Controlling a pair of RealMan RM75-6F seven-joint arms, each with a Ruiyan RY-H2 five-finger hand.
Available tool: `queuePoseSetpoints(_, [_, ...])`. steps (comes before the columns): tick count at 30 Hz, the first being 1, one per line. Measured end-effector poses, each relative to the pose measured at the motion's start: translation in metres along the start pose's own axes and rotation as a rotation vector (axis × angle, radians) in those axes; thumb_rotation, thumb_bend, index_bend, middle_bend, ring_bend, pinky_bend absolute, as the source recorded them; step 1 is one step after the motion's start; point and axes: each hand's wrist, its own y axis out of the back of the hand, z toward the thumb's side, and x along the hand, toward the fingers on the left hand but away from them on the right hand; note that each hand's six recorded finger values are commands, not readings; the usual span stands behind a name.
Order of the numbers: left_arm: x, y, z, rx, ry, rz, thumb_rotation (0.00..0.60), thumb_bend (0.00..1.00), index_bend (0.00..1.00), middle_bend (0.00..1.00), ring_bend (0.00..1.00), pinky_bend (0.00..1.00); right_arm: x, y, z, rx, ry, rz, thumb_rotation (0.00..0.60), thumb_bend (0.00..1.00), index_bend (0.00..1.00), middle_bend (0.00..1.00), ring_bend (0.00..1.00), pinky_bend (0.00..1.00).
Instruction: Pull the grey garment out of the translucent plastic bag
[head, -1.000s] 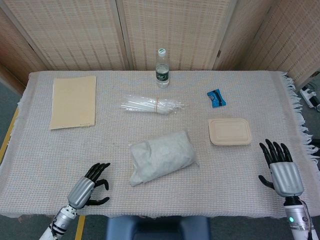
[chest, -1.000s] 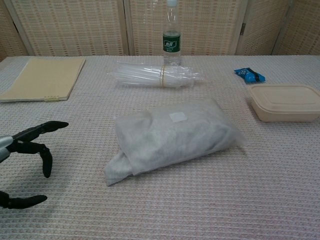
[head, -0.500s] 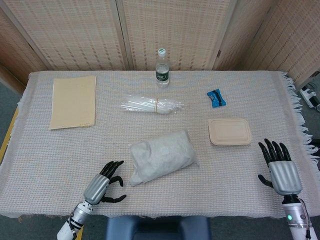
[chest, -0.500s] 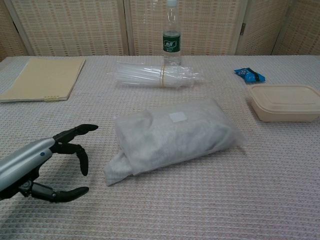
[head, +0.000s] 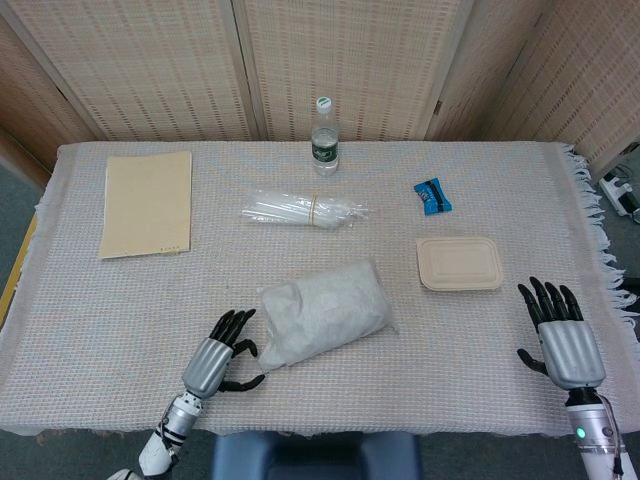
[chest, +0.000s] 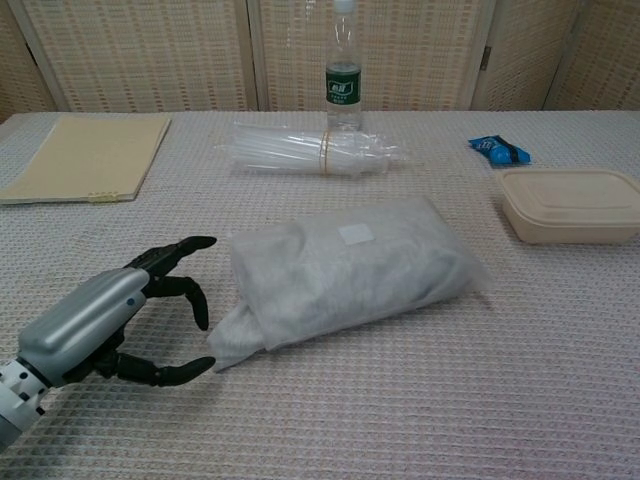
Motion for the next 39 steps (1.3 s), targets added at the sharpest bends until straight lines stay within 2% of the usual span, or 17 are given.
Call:
queuePoseSetpoints(9, [0.009, -0.011, 0.007, 0.014, -0.006, 0.031, 0.383, 0.18, 0.53, 0.06, 0.00, 0.01, 0.000, 0.002, -0.001, -0.006, -0.002, -0.004, 0.600, 0.11, 0.00, 0.00, 0.00, 0.00])
queuePoseSetpoints(19, [0.018, -0.022, 0.017, 0.020, -0.010, 0.040, 0.381, 0.20, 0.56, 0.06, 0.00, 0.01, 0.000, 0.002, -0.002, -0.010, -0.002, 0.001, 0.600, 0.11, 0.00, 0.00, 0.00, 0.00])
queuePoseSetpoints(29, [0.026, -0.027, 0.015, 0.075, -0.004, 0.051, 0.401, 0.32, 0.61, 0.07, 0.00, 0.01, 0.000, 0.004, -0.003, -0.015, -0.001, 0.001, 0.600, 0.11, 0.00, 0.00, 0.00, 0.00])
queuePoseSetpoints(31, [0.026, -0.028, 0.013, 0.087, 0.000, 0.051, 0.421, 0.35, 0.62, 0.08, 0.00, 0.01, 0.001, 0.004, -0.003, -0.017, 0.000, -0.001, 0.600, 0.11, 0.00, 0.00, 0.00, 0.00])
queuePoseSetpoints(33, [0.026, -0.029, 0.013, 0.086, 0.000, 0.049, 0.478, 0.41, 0.64, 0.08, 0.00, 0.01, 0.001, 0.004, -0.003, -0.018, 0.000, -0.001, 0.600, 0.11, 0.00, 0.00, 0.00, 0.00])
queuePoseSetpoints(35, [0.025, -0.029, 0.014, 0.086, -0.004, 0.050, 0.511, 0.46, 0.66, 0.09, 0.00, 0.01, 0.001, 0.004, -0.003, -0.018, 0.000, -0.002, 0.600, 0.12, 0.00, 0.00, 0.00, 0.00])
queuePoseSetpoints(39, [0.024, -0.031, 0.017, 0.084, -0.013, 0.047, 0.546, 0.53, 0.69, 0.10, 0.00, 0.01, 0.001, 0.005, -0.003, -0.019, 0.001, -0.003, 0.600, 0.11, 0.00, 0.00, 0.00, 0.00])
